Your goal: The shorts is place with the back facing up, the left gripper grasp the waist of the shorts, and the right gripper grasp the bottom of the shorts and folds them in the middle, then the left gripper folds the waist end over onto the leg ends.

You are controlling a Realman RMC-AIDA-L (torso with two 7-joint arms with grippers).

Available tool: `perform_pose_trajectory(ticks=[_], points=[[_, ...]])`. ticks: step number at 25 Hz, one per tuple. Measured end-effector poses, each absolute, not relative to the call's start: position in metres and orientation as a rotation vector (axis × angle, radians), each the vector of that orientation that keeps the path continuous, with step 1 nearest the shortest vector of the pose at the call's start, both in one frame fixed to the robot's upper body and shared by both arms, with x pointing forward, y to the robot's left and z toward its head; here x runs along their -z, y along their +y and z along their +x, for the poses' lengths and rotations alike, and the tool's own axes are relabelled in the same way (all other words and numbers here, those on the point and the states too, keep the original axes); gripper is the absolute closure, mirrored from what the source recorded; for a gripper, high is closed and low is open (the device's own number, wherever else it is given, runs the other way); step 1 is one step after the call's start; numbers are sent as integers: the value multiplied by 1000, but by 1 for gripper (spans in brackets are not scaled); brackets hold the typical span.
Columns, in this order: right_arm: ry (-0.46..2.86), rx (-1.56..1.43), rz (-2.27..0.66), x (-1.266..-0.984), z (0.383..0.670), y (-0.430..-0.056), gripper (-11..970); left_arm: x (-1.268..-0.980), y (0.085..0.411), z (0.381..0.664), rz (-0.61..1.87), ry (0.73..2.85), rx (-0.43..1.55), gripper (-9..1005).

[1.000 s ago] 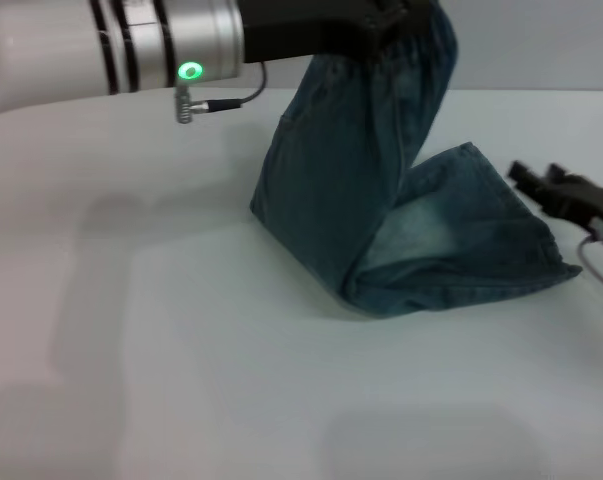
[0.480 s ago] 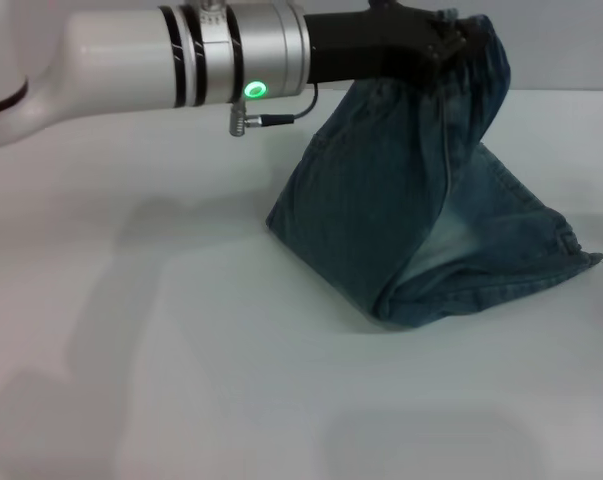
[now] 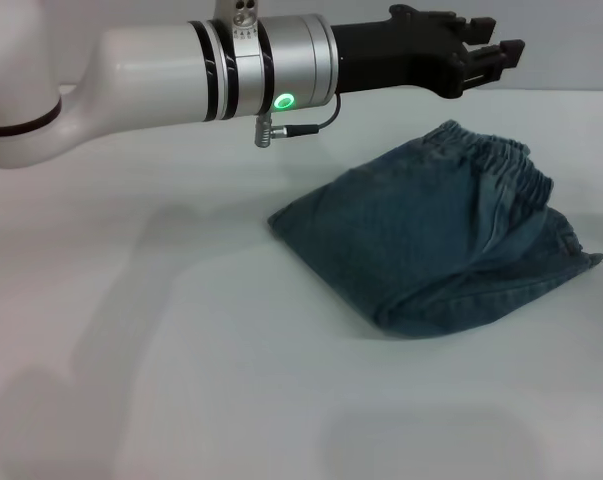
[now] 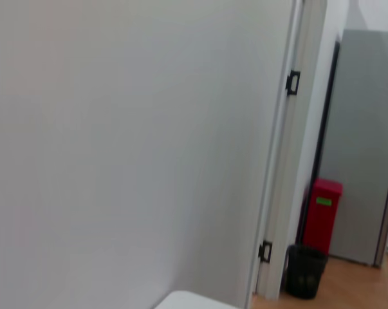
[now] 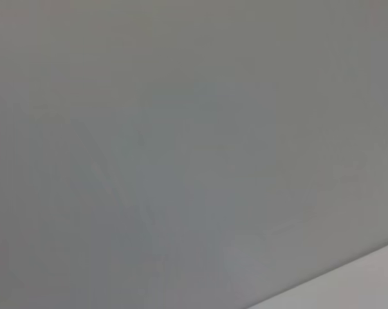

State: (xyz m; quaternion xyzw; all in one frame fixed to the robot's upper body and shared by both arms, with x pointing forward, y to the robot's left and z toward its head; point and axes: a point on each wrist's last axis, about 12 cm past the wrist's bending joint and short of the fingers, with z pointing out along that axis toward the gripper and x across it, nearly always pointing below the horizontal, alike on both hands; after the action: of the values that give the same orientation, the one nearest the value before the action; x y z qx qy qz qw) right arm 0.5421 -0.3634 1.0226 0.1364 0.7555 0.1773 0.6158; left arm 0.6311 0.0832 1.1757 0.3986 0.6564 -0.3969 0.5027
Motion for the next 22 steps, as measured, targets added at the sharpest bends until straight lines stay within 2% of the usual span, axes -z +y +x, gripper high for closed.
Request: perform_pose_trajectory(ticks=[6, 9, 13, 16, 22], points=[[1737, -417, 306, -1022, 541, -362, 336, -1174, 92, 629, 919, 1572, 971, 549], [1715, -457, 249, -1027, 542, -355, 336, -1169, 107, 625, 872, 1550, 959, 477], [1661, -557, 95, -1036, 542, -335, 336, -1161, 129, 620, 767, 1514, 938, 336], [1623, -671, -83, -1044, 540, -313, 337, -1156, 143, 617, 695, 1513, 938, 163], [1610, -872, -491, -1049, 525, -275, 337, -1150, 155, 612, 651, 1527, 934, 162]])
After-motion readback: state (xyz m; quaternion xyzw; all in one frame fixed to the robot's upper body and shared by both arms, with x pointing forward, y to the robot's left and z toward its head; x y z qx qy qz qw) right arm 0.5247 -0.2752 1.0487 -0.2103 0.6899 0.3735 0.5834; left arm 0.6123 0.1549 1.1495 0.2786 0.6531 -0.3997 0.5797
